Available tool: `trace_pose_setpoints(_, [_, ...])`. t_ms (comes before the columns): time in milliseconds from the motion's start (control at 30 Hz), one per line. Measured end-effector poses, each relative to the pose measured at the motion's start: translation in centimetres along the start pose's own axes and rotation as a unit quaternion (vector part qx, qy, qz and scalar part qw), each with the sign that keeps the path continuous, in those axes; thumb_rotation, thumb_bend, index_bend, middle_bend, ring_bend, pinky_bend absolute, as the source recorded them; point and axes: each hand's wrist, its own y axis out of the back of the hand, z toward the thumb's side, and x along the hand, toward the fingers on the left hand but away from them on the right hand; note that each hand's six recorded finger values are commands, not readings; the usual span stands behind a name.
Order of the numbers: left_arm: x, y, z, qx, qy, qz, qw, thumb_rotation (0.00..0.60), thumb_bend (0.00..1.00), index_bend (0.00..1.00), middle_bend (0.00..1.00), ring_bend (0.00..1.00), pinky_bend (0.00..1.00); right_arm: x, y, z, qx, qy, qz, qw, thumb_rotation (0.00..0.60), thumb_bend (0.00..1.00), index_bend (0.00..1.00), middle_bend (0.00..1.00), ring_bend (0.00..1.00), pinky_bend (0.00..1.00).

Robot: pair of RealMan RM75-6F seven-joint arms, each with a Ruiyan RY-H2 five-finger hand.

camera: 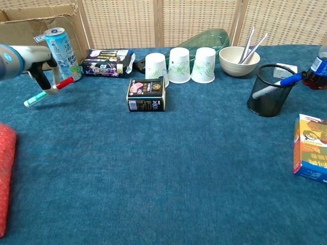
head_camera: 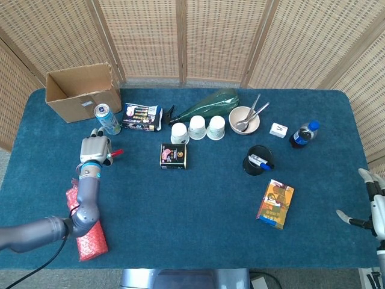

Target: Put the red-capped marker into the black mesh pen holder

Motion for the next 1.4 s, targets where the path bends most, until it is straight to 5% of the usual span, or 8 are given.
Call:
trace_pose_setpoints(667, [-3.3,3.7,-3.3,-0.129,-0.060,0.009,0.9898,0.600,0.38,0.58,0.05,0.03,0.29,-1.0,-2.3,0.3,-0.004,0.005,0.035,0.9994,0.600,0.00,0.00,0.00,0.00,0.15])
trace_pose_setpoints(967, [-3.9,4.6,-3.3,-0.162,-0.082,0.007,0.9834,0.600,0.38,0.58,0.05,0.03,0.29,-4.5,-3.9,0.8,-0.097,0.020,0.081,0.9918,0.600,0.00,0.00,0.00,0.00,0.21])
trace_pose_setpoints(1400, [-4.8,5.2,-2.8,-0.177,-0.105,0.004,0.9786,0.600,0.38,0.58,0.05,0.03,0.29,-11.3,-8.4,1.9,-0.216,0.003,0.148,0.9652,0.600,0.00,0.00,0.00,0.00,0.21])
